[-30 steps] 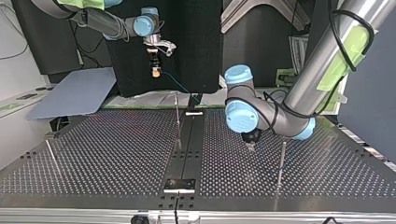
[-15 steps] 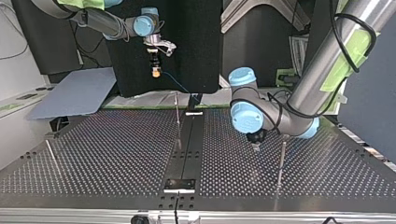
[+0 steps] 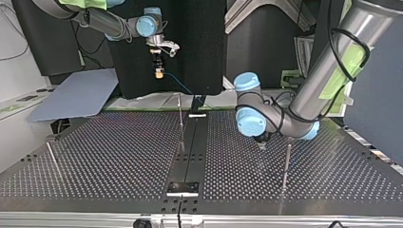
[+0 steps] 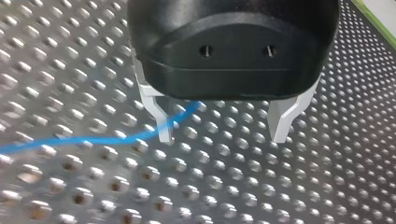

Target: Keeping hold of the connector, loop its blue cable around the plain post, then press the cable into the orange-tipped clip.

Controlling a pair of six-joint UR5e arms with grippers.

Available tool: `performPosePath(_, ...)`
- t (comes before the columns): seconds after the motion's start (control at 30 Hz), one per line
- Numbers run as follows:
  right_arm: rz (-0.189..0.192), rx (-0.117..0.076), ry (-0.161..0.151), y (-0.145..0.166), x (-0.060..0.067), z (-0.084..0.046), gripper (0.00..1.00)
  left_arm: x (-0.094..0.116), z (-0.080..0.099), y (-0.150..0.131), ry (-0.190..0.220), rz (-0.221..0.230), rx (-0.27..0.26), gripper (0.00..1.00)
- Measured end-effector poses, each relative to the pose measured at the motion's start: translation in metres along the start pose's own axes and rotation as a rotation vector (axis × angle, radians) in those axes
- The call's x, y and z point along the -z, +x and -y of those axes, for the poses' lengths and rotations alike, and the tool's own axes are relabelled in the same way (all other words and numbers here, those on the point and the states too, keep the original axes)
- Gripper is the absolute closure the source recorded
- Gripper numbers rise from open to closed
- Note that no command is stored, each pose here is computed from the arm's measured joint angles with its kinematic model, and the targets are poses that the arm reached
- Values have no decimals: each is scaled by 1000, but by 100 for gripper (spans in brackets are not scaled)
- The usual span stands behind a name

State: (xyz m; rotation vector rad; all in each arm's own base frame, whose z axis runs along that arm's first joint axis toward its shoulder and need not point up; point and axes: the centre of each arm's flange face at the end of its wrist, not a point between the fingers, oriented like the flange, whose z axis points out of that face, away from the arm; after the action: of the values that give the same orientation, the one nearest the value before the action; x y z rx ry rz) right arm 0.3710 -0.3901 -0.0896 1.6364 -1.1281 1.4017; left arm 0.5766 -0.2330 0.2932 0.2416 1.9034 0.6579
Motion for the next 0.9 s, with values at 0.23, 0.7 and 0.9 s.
performPosePath(0.23,-1,0,1,0,0,1,100,-15,23,21,34,-27,-14,1)
performPosePath(0.7,-4,0,4,0,0,2,100,-22,63,48,94,-52,-24,1)
performPosePath(0.9,-4,0,6,0,1,3,100,-27,88,66,119,-68,-27,1)
